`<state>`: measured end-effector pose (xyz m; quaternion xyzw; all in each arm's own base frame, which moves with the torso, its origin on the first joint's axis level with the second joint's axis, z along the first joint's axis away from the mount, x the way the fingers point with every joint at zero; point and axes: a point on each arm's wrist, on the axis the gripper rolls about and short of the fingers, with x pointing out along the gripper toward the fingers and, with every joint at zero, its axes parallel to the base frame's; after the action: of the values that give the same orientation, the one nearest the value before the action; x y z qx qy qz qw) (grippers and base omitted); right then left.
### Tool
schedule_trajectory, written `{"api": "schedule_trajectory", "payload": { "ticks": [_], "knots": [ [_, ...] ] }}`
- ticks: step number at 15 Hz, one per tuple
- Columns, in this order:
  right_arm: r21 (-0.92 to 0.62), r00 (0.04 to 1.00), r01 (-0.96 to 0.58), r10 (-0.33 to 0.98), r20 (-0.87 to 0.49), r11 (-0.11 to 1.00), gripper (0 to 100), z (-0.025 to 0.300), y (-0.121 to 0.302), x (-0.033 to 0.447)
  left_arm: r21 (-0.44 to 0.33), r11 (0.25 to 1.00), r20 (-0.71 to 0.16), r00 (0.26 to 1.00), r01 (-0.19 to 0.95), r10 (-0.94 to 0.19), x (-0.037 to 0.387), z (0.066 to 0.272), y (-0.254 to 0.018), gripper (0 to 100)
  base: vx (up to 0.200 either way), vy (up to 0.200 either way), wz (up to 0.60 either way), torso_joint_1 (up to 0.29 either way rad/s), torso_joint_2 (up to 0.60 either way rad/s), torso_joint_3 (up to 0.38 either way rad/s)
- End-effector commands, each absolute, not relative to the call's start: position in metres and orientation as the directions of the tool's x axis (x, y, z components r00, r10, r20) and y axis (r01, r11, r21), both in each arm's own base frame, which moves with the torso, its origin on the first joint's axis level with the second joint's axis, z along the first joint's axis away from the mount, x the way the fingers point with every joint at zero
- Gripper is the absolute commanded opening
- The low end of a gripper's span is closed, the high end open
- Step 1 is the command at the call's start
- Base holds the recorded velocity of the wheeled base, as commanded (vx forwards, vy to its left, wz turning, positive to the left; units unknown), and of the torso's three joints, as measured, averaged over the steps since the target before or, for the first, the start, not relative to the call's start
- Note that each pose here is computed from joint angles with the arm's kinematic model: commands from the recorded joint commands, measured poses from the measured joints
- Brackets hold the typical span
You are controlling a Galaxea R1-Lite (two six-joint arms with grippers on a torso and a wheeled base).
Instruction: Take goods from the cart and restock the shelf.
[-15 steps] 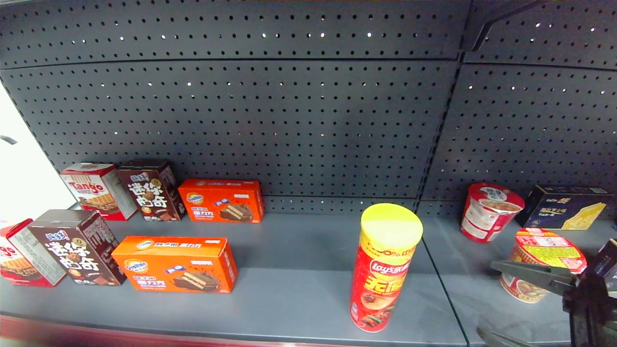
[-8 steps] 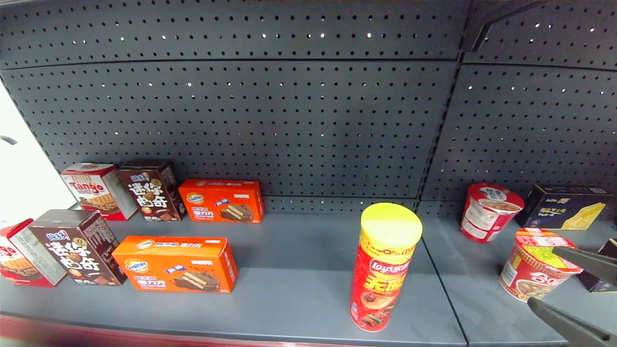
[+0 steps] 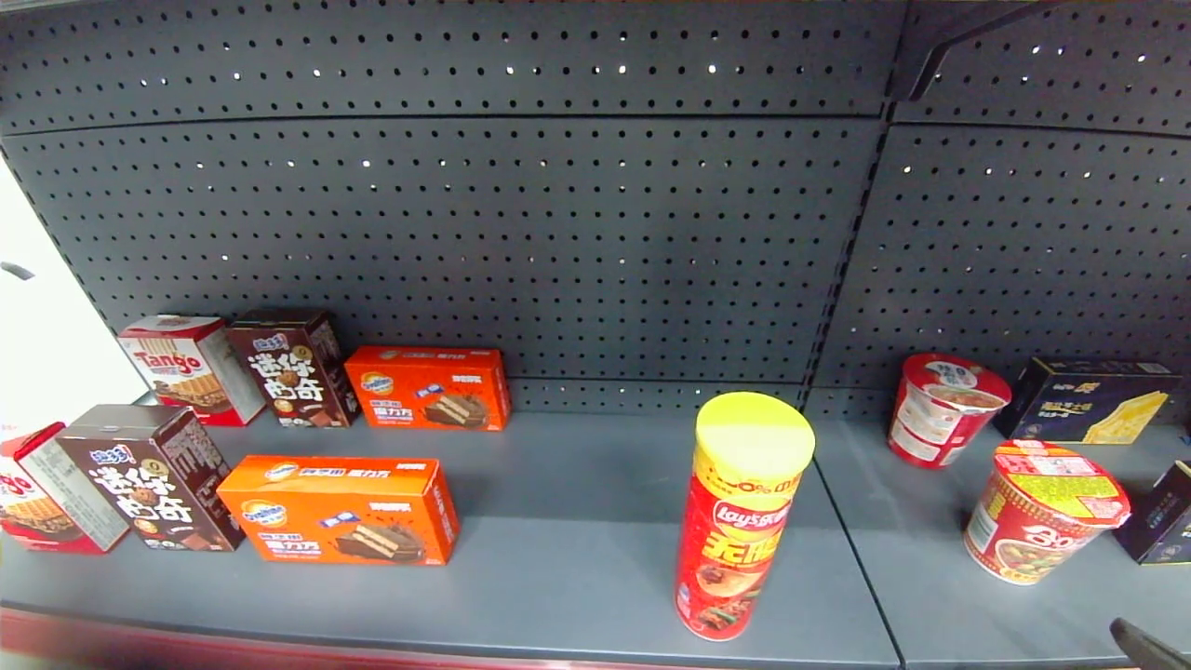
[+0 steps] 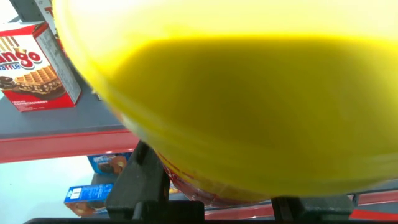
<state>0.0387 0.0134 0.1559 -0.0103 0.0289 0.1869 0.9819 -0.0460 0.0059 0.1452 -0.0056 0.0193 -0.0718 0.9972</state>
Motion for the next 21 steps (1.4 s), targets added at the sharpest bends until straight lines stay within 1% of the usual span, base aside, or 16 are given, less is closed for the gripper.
{"api": "schedule_trajectory", "payload": {
  "ticks": [1,3,8,12,16,17,18,20,21],
  "knots": [
    [0.007,0.952,-0.305,0.305,0.008,0.952,100,0.148,0.005,0.015,-0.014,0.990,-0.035,0.989,0.143,-0.144,-0.046,0.146,0.006,0,0.000,0.000,0.00,0.000,0.00,0.000],
    [0.011,0.969,-0.248,0.247,0.017,0.969,100,0.138,0.002,0.002,-0.014,0.990,-0.038,0.989,0.143,-0.144,-0.046,0.145,0.006,0,0.000,0.000,0.00,0.000,0.00,0.000],
    [0.008,0.987,-0.160,0.160,0.015,0.987,100,0.117,-0.001,-0.026,-0.014,0.989,-0.035,0.989,0.146,-0.147,-0.046,0.146,0.006,0,0.000,0.000,0.00,0.000,0.00,0.000],
    [0.004,0.993,-0.119,0.119,0.015,0.993,100,0.117,-0.002,-0.026,-0.014,0.989,-0.038,0.988,0.146,-0.147,-0.046,0.145,0.006,0,0.000,0.000,0.00,0.000,0.00,0.000],
    [-0.016,0.999,0.008,-0.008,0.037,1.000,100,0.109,-0.005,-0.022,-0.014,0.989,-0.035,0.988,0.148,-0.148,-0.046,0.145,0.006,0,0.000,0.000,0.00,0.000,0.00,0.000],
    [-0.014,0.998,0.059,-0.058,0.029,0.998,100,0.099,-0.005,-0.018,-0.014,0.989,-0.037,0.988,0.149,-0.150,-0.046,0.145,0.006,0,0.000,0.000,0.00,0.000,0.00,0.000],
    [-0.011,0.996,0.080,-0.080,0.038,0.997,100,0.091,-0.006,-0.015,-0.014,0.988,-0.037,0.988,0.151,-0.151,-0.046,0.145,0.006,0,0.000,0.000,0.00,0.000,0.00,0.000],
    [-0.017,0.996,0.076,-0.075,0.044,0.997,100,0.092,-0.006,-0.015,-0.014,0.988,-0.034,0.988,0.151,-0.151,-0.046,0.146,0.006,0,0.000,0.000,0.00,0.000,0.00,0.000],
    [-0.018,0.999,0.038,-0.037,0.036,0.999,100,0.091,-0.005,-0.015,-0.014,0.987,-0.029,0.987,0.160,-0.160,-0.046,0.147,0.006,0,0.000,0.000,0.00,0.000,0.00,0.000]
  ]
}}
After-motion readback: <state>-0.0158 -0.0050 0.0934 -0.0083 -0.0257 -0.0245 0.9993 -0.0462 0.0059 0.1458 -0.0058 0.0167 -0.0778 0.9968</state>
